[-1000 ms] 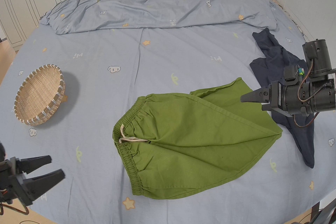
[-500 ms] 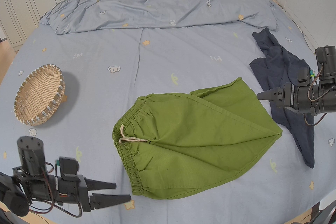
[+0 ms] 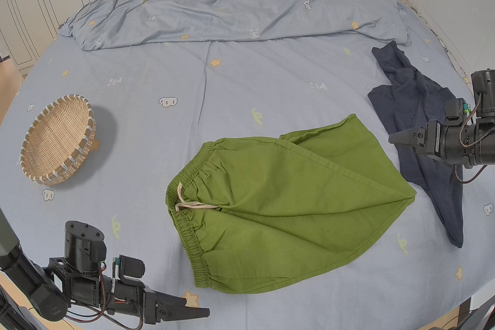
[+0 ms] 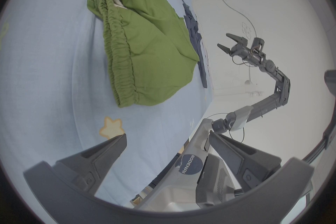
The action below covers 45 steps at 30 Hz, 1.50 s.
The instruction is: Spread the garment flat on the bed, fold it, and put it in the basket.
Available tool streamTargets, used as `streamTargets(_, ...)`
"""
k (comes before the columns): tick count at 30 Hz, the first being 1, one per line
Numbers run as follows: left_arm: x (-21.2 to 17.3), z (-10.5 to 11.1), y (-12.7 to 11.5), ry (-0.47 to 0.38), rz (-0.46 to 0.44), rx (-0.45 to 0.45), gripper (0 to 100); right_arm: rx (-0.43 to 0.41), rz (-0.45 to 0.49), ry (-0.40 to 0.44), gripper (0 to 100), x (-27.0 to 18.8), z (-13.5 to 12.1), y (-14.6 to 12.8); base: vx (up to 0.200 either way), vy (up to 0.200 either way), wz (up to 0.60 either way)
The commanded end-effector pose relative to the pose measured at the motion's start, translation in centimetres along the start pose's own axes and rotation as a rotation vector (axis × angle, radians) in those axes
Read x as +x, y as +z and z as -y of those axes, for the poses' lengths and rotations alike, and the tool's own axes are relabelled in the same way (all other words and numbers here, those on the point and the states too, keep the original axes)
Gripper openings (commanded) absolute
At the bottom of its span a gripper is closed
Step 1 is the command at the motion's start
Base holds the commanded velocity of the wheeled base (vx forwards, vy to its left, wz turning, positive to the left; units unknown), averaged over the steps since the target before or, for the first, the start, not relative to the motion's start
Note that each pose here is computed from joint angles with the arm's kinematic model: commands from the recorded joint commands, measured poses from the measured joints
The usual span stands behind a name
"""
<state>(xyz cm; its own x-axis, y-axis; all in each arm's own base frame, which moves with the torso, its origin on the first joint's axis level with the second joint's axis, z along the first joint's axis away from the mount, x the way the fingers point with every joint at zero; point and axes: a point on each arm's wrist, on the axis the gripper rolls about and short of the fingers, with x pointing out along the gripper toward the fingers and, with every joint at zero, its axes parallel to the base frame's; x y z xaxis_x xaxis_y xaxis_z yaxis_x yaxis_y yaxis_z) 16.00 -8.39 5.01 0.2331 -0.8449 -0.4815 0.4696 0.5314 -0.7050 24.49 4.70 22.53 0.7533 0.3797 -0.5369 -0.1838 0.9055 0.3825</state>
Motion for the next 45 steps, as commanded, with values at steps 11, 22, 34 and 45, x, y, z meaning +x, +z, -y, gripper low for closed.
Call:
streamTargets(11, 2.5, -2.4, 2.5, 0.059, 0.037, -0.103, 100, -0.003, 0.001, 0.004, 100, -0.1, -0.1, 0.0, 0.0, 0.0, 0.0)
streamTargets(22, 3.1, -3.7, 4.6, 0.068, 0.089, -0.108, 100, -0.006, 0.012, 0.009, 100, -0.4, -0.3, 0.1, 0.0, 0.0, 0.0)
streamTargets(34, 4.1, -3.6, 4.9, 0.042, 0.089, -0.083, 100, -0.006, 0.023, 0.007, 100, -0.7, -0.2, 0.2, 0.0, 0.0, 0.0)
streamTargets(45, 4.5, -3.2, 4.4, -0.006, 0.136, -0.105, 0, -0.004, 0.021, 0.005, 100, -0.6, -0.2, 0.1, 0.0, 0.0, 0.0)
